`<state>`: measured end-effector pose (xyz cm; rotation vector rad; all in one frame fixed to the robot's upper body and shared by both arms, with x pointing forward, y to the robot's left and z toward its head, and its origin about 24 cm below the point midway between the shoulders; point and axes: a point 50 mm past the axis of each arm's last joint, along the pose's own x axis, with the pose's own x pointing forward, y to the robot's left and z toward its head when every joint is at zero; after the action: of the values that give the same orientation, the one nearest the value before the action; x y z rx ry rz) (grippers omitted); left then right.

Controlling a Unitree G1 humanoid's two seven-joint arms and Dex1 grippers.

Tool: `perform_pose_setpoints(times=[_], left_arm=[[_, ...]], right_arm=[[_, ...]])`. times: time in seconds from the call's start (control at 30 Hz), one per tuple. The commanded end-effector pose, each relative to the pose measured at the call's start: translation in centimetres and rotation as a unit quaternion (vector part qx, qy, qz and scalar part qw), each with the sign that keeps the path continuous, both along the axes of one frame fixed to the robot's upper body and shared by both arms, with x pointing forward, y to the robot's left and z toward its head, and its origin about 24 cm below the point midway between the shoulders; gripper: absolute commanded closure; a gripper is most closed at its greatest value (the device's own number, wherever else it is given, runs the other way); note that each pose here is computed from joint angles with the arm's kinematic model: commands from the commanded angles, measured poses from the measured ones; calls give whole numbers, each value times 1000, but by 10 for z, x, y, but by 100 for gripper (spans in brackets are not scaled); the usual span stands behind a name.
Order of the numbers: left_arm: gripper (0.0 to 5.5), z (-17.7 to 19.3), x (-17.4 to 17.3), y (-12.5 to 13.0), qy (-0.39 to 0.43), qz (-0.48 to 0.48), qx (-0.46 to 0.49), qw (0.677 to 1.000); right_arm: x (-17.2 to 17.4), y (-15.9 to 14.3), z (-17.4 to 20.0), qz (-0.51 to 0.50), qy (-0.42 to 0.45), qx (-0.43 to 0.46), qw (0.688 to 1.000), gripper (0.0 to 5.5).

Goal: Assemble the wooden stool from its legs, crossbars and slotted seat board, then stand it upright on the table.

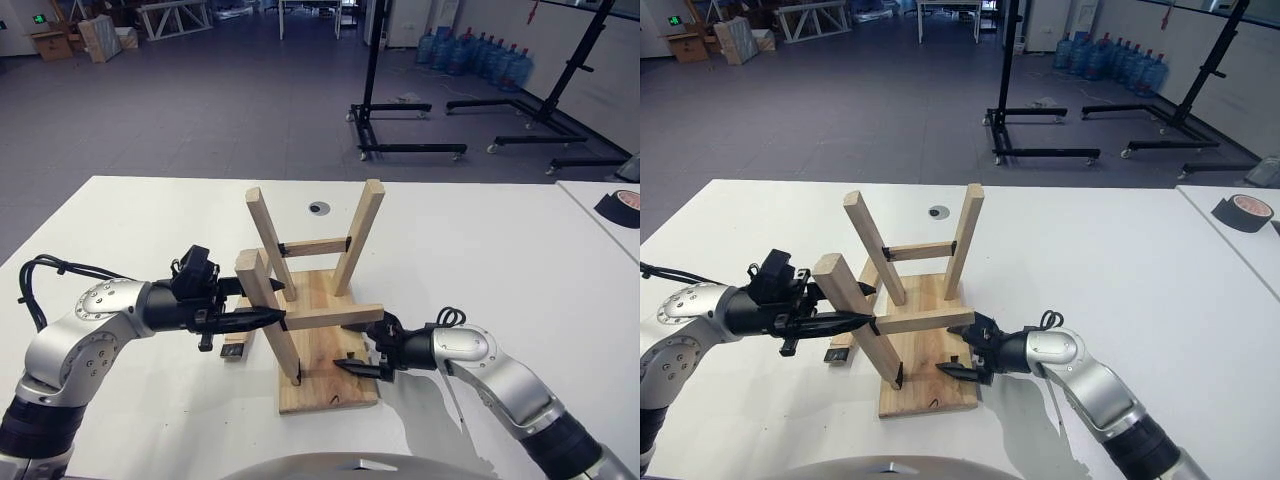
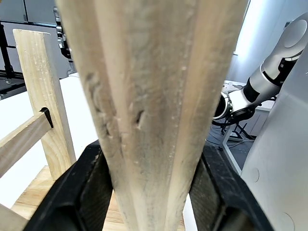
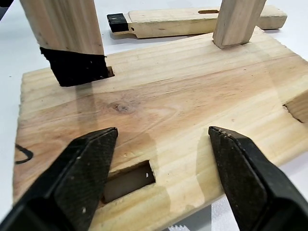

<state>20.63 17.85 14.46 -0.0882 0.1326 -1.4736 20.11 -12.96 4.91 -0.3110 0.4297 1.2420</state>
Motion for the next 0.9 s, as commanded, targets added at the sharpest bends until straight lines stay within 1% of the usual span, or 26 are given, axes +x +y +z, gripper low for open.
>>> perform_pose_setpoints(times=[0.03,0.13,0.4,0.53,0.77,0.8,0.9], left_arm=[[349,-22,3,4,3,42,89,995],[349,-30,2,7,-10,59,113,992],[349,-52,-22,1,4,37,155,987],[349,-66,-25,-1,-4,71,157,985],[349,-83,-36,3,24,62,183,981],[313,-83,-35,4,25,67,183,980],[262,-81,-32,3,25,72,178,981]], right_arm=[[-1,-4,-7,0,9,-22,1000,201],[-3,-4,-9,0,15,-22,1000,201],[-11,-5,-12,1,46,-22,999,201],[-10,-5,-13,-11,47,-19,999,201],[-9,-2,-14,-24,46,-16,999,201],[-8,-2,-14,-25,47,-16,998,201],[-9,-3,-18,-28,57,-27,998,201]])
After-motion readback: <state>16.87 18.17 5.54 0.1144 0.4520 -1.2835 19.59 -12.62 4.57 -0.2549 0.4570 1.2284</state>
